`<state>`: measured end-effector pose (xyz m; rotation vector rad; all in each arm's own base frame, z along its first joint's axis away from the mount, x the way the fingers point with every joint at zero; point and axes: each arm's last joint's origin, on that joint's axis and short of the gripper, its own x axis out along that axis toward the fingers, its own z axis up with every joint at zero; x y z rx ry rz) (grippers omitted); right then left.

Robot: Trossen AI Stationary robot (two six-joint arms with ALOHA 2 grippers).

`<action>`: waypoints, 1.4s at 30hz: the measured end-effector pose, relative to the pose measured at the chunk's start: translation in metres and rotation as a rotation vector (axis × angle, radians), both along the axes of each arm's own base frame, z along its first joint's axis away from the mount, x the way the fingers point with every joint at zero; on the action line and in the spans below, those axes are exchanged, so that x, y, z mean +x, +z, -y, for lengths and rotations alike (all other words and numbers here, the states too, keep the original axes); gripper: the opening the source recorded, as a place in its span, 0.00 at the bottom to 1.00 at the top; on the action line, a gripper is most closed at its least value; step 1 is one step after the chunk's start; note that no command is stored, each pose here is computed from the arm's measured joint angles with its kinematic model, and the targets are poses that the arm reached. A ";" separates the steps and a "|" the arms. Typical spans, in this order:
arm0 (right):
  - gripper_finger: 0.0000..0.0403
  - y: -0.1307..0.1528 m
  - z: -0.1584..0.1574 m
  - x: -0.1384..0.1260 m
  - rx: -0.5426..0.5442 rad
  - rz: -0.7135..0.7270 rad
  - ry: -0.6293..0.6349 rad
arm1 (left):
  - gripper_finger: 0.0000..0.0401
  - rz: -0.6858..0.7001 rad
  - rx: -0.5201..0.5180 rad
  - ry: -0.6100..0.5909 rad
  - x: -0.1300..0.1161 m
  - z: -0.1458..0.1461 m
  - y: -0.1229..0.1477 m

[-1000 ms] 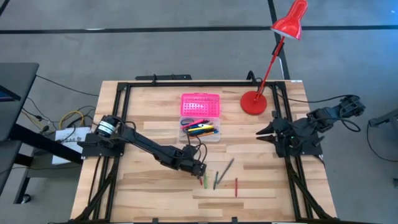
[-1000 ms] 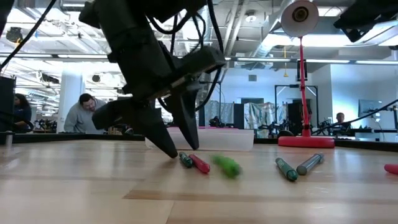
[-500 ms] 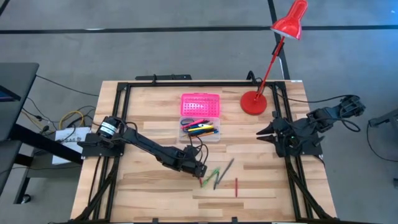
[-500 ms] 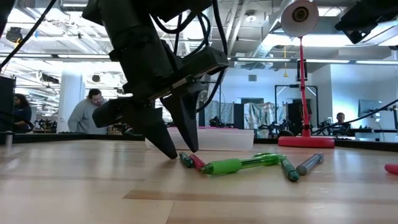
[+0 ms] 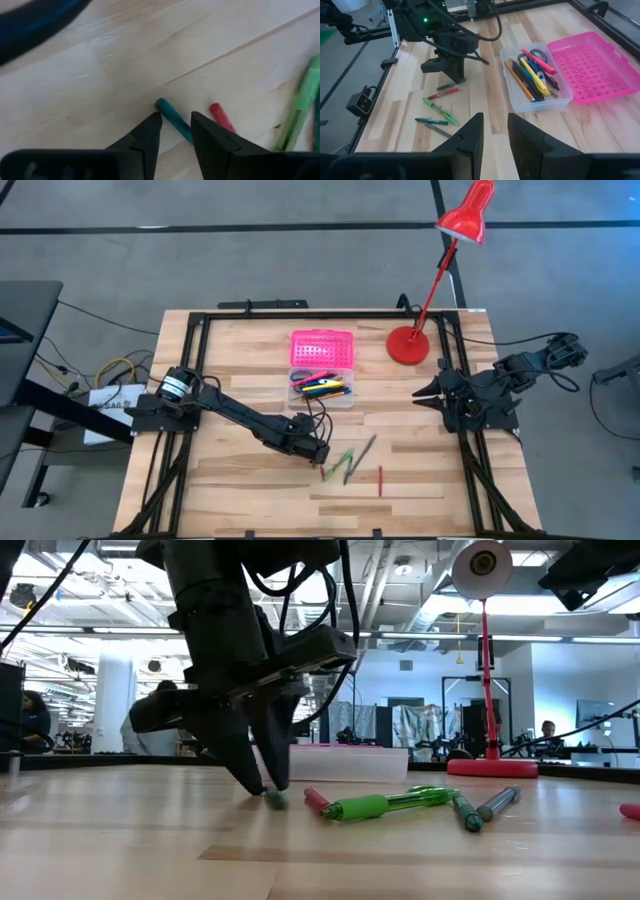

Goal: Pick & place school supplies into a supply box
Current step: Put the green crayon into the pink supply box

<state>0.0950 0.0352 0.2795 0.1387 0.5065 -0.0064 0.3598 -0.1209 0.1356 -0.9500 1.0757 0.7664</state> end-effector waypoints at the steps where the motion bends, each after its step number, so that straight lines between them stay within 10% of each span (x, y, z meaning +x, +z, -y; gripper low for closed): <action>1: 0.20 0.000 0.000 0.000 0.000 0.001 -0.003 | 0.24 -0.005 0.003 -0.002 0.000 0.000 0.001; 11: 0.20 0.000 0.001 0.000 -0.001 0.005 -0.025 | 0.09 -0.050 0.001 -0.158 0.000 -0.001 0.002; 24: 0.20 0.000 0.001 0.000 0.004 0.005 -0.030 | 0.08 -0.186 0.098 -0.781 -0.016 0.009 0.002; 42: 0.20 -0.001 0.001 0.003 -0.023 0.003 -0.083 | 0.07 -0.257 0.166 -0.832 -0.021 0.004 0.001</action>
